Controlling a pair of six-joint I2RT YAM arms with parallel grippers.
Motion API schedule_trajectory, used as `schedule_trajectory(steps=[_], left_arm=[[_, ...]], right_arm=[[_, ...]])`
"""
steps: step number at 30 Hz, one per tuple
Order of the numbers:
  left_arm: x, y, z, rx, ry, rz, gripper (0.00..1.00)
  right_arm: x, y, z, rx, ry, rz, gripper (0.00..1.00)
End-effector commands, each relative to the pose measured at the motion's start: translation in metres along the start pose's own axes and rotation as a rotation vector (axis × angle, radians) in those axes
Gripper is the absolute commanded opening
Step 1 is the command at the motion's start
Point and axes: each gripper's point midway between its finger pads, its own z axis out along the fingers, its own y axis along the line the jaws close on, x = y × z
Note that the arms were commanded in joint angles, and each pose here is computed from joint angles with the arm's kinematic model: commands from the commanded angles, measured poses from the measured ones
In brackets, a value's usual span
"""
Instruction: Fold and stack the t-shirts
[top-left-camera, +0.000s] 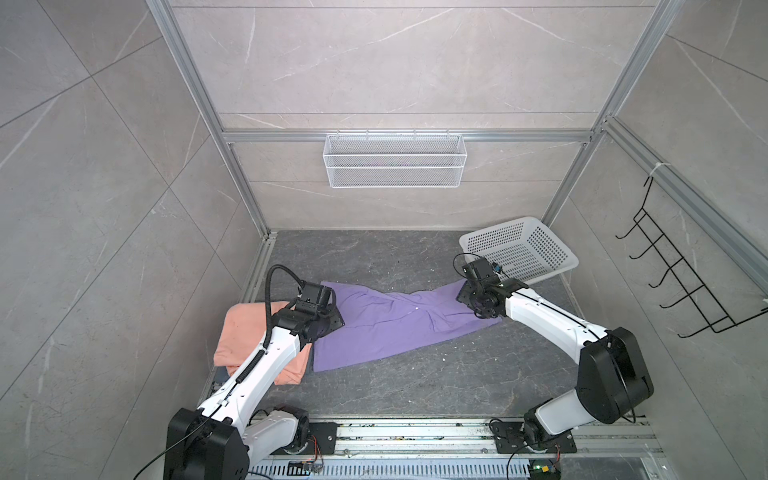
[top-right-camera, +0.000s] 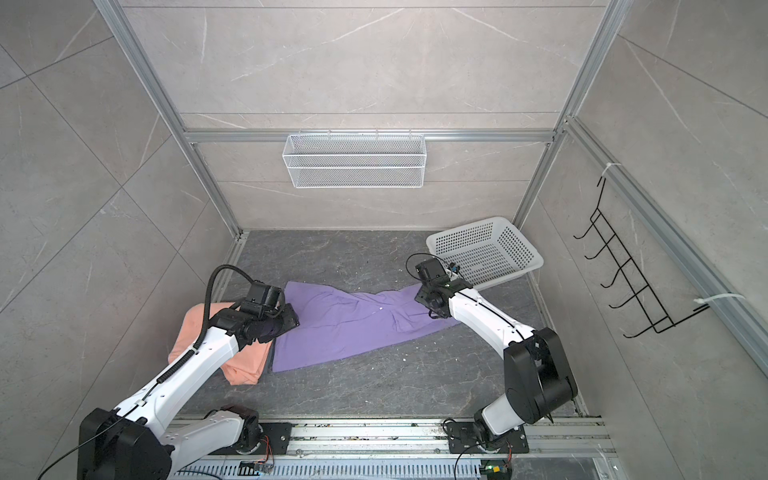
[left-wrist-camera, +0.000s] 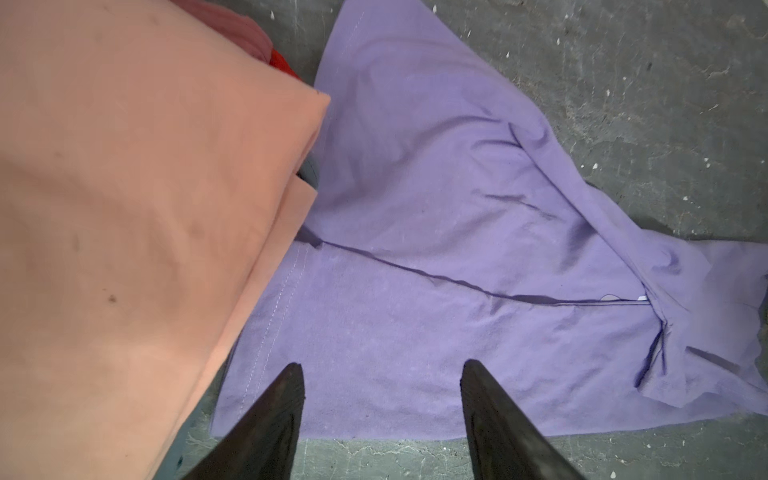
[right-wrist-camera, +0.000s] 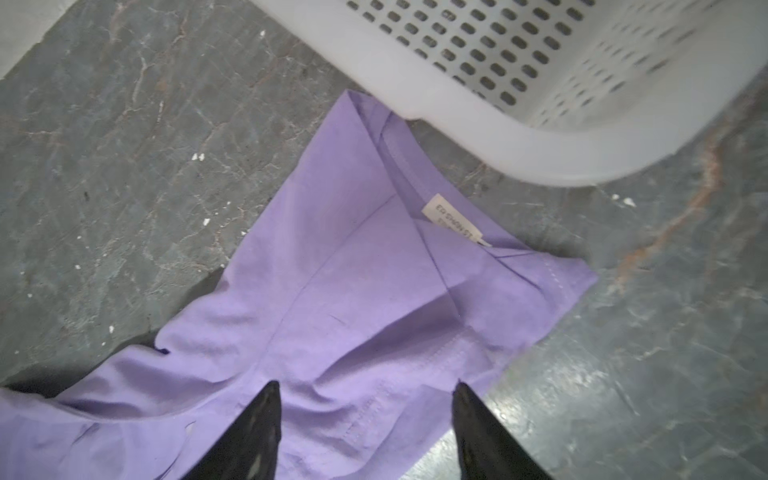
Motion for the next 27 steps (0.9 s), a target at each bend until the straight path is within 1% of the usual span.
schedule_trajectory(steps=[1,3,6,14,16,17,20,21,24,27], left_arm=[[-0.004,-0.014,-0.001,0.059,-0.012,-0.027,0.63],[-0.005,-0.015,-0.001,0.061,-0.015,-0.025,0.63],[-0.008,-0.018,-0.002,0.068,-0.016,-0.016,0.63],[-0.014,-0.026,0.000,0.073,-0.019,-0.004,0.63],[-0.015,-0.027,0.000,0.075,-0.021,-0.005,0.63],[-0.016,-0.027,0.000,0.076,-0.022,-0.003,0.63],[-0.016,-0.026,0.000,0.072,-0.025,-0.003,0.63],[-0.016,-0.026,-0.001,0.071,-0.026,-0.001,0.63],[-0.015,-0.023,0.000,0.060,-0.025,0.000,0.63],[-0.014,-0.021,0.002,0.051,-0.024,0.002,0.63]], right_arm=[[0.006,-0.030,0.005,0.128,0.029,0.011,0.66],[0.014,-0.042,0.015,0.135,0.048,0.052,0.65],[0.024,-0.042,0.026,0.104,0.065,0.086,0.65],[0.030,-0.025,0.050,0.038,0.085,0.123,0.62],[0.030,-0.022,0.055,0.038,0.091,0.125,0.59],[0.030,-0.023,0.057,0.051,0.095,0.123,0.52],[0.030,-0.022,0.060,0.072,0.104,0.122,0.22],[0.027,-0.020,0.058,0.071,0.099,0.123,0.15],[0.011,-0.009,0.041,0.024,0.062,0.165,0.06],[-0.010,0.007,0.020,-0.026,0.023,0.177,0.02]])
